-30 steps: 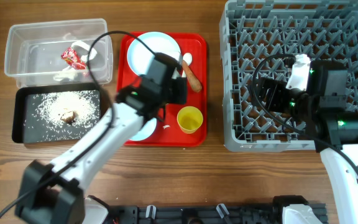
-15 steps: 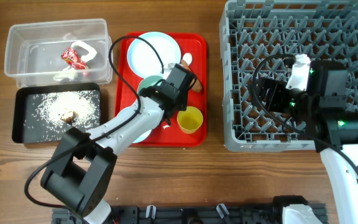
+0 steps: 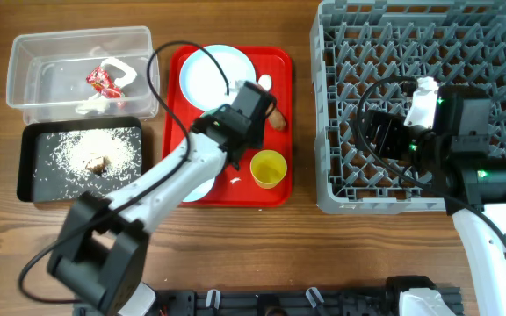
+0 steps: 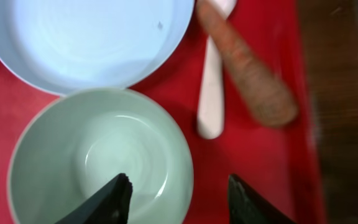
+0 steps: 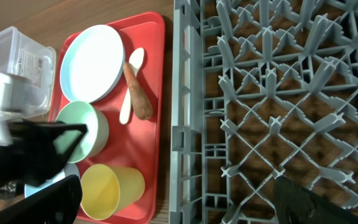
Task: Sort waste into correct bins and load items into the dishwasher rack
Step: 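Grasp the yellow cup with the left gripper and lift it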
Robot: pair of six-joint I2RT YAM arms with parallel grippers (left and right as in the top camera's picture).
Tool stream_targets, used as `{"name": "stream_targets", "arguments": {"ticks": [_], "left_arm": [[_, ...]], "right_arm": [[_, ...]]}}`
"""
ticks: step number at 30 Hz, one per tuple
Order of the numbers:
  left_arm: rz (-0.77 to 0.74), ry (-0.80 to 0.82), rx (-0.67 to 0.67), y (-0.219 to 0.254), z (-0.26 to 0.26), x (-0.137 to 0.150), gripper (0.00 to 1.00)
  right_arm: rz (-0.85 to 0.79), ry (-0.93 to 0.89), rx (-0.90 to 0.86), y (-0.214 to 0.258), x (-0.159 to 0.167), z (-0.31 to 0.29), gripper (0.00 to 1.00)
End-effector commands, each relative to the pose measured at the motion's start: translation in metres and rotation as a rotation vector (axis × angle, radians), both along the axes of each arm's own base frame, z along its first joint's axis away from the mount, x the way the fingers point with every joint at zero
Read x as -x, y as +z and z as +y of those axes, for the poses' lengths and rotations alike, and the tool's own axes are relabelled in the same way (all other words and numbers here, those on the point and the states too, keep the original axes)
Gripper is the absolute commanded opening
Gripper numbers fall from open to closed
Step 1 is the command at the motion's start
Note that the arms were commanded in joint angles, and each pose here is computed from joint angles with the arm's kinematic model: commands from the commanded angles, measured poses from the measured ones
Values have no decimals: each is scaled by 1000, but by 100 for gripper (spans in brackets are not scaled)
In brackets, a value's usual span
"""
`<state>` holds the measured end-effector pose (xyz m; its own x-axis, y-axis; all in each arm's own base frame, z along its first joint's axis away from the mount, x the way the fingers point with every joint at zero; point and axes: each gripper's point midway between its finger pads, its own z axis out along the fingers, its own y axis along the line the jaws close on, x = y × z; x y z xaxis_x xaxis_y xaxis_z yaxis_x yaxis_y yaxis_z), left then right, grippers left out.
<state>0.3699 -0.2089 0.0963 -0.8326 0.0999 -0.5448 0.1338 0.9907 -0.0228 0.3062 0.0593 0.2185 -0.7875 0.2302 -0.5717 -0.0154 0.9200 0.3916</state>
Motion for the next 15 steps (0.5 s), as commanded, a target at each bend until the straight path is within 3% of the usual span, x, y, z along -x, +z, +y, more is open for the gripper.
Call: {"name": "stream_targets", "arguments": {"ticks": [1,5,15], "left_arm": [[-64,-169,185,67,-33,4,55],[80,-271,279,58,-51,34,57],[393,-255,117,-15,-27,77,58]], "right_arm": [[-8,11,-16,6,-2,5,100],[-11,11,-16,6,-3,5,100],[-11,11,-17,6,-3,5,100]]}}
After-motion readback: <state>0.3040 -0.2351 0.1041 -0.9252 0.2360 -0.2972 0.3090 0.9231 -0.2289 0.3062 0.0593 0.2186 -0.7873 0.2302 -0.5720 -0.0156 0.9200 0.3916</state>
